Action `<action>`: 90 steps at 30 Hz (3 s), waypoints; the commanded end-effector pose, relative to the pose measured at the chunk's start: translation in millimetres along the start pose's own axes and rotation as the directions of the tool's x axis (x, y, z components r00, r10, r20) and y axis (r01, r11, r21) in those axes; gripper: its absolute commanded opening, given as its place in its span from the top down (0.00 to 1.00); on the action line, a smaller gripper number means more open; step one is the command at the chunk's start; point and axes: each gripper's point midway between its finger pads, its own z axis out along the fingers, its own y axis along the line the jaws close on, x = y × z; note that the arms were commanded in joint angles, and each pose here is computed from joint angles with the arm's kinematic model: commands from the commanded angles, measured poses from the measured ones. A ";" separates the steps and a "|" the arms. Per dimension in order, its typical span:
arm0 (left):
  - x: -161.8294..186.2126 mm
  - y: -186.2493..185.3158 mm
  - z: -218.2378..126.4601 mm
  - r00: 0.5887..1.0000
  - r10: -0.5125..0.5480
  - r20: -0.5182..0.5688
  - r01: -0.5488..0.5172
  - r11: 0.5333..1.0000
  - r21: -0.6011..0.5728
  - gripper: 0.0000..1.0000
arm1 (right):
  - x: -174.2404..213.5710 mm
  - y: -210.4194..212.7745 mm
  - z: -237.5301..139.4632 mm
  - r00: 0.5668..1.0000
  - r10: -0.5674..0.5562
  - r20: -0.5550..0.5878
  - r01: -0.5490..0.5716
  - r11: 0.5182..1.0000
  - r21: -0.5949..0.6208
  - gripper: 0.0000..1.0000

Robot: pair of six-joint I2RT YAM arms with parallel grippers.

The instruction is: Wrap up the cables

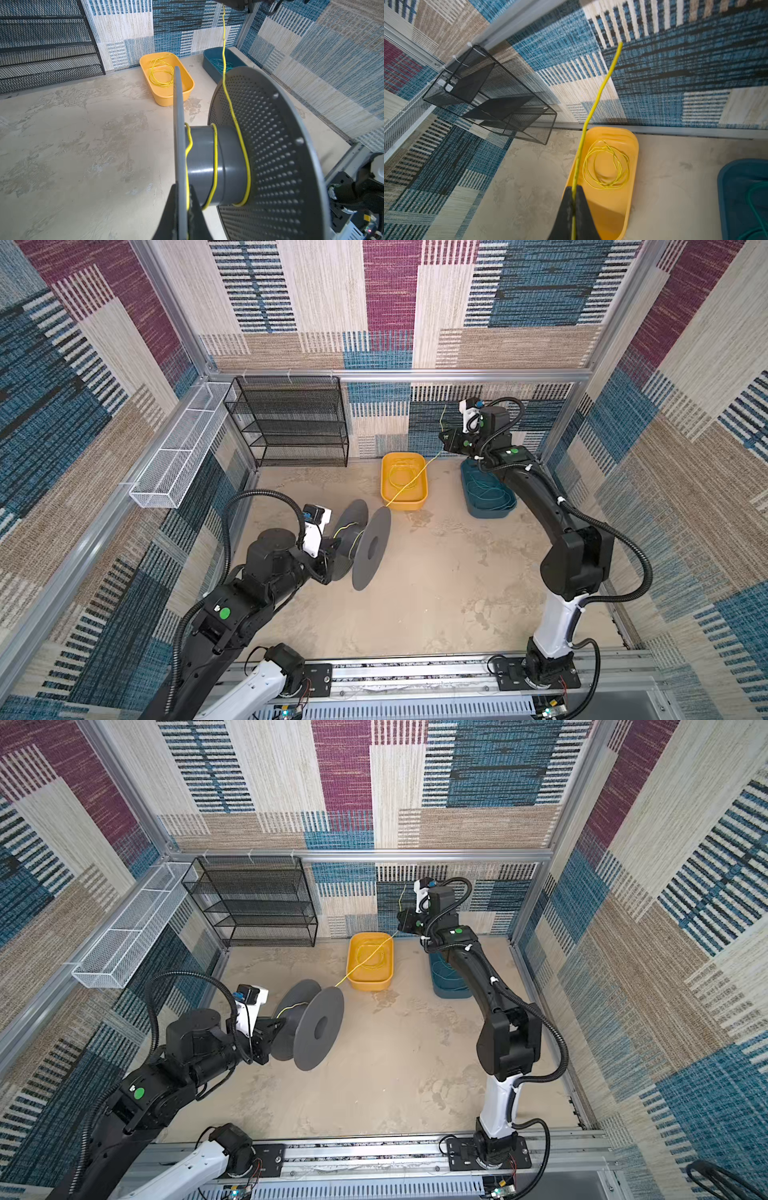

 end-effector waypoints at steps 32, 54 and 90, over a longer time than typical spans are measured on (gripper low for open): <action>-157.7 -9.9 4.0 0.883 -0.175 0.436 0.156 0.985 0.080 1.00 | 125.4 -69.1 -77.3 0.741 0.653 0.158 -0.654 0.755 -0.051 1.00; -161.4 44.7 54.0 0.780 -0.310 0.543 0.419 0.904 -0.086 1.00 | 252.5 21.3 -58.3 0.871 0.490 0.021 -0.490 0.865 0.108 1.00; 8.5 56.4 126.3 0.996 -0.087 -0.023 0.071 0.918 -0.391 1.00 | 128.5 217.7 -124.9 0.958 -0.053 0.281 0.068 0.997 -0.045 1.00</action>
